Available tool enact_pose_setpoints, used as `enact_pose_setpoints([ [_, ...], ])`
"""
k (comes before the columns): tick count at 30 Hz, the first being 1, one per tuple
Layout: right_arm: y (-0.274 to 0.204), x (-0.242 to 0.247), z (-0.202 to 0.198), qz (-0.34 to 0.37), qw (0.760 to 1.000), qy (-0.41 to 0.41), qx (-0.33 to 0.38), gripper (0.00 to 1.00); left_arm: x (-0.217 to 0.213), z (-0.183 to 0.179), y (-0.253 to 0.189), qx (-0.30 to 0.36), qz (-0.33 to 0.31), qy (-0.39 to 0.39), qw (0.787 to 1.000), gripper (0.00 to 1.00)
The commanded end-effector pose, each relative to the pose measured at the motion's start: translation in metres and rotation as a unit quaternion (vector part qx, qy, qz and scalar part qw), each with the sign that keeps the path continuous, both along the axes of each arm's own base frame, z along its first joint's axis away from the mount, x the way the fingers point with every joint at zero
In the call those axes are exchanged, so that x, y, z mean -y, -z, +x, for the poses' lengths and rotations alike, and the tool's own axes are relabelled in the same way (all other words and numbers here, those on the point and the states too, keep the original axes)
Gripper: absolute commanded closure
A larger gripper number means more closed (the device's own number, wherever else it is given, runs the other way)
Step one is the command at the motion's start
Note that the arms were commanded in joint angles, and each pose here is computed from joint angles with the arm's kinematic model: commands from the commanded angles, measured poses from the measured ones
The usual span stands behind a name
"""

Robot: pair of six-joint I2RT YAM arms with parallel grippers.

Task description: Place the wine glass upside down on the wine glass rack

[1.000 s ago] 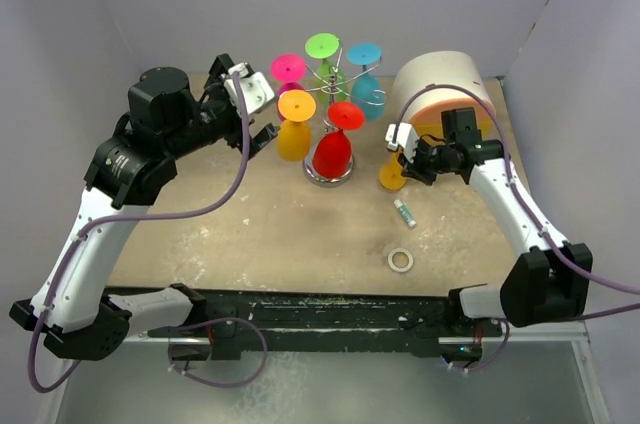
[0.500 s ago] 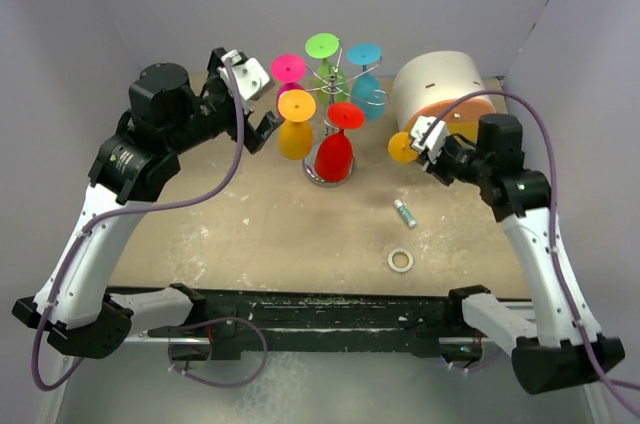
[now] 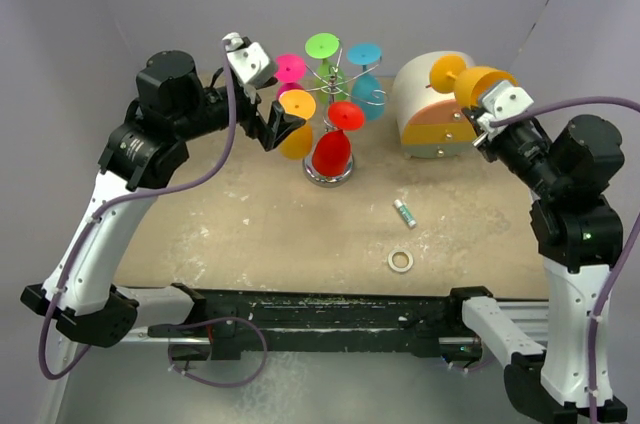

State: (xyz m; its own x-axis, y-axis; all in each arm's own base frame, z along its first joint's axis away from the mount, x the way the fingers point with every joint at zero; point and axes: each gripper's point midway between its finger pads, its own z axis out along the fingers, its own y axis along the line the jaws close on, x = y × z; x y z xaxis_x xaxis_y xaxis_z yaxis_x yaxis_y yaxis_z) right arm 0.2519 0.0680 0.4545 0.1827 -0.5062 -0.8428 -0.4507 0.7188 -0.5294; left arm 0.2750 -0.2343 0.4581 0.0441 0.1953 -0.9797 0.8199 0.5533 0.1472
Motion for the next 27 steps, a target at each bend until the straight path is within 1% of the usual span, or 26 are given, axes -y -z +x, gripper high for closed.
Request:
enact_pose_setpoints([
  [1,-0.044,-0.015,0.002,0.068,0.996,-0.029,0.047,1.00,0.007,-0.001,-0.027,0.025,-0.037,0.016,0.999,0.03],
  [4,-0.063,-0.030,0.002,0.101,0.991,-0.069,0.053,1.00,0.013,0.008,-0.040,0.028,-0.058,0.014,0.998,0.05],
  [6,-0.074,-0.043,0.000,0.123,0.985,-0.108,0.055,1.00,0.021,0.010,-0.048,0.011,-0.087,0.021,0.996,0.06],
  [10,-0.089,-0.063,-0.008,0.157,0.971,-0.172,0.045,1.00,0.035,0.016,-0.050,-0.025,-0.121,0.036,0.992,0.06],
  [15,-0.092,-0.078,-0.017,0.183,0.956,-0.227,0.018,1.00,0.049,0.019,-0.055,-0.065,-0.158,0.056,0.984,0.06],
  [19,-0.083,-0.086,-0.016,0.180,0.949,-0.259,0.006,1.00,0.064,0.030,-0.053,-0.100,-0.187,0.060,0.975,0.09],
  [24,-0.075,-0.090,-0.016,0.173,0.946,-0.273,0.000,1.00,0.083,0.038,-0.042,-0.154,-0.201,0.068,0.965,0.14],
  [27,-0.070,-0.089,-0.015,0.163,0.948,-0.272,-0.001,1.00,0.090,0.038,-0.041,-0.167,-0.202,0.074,0.962,0.19],
])
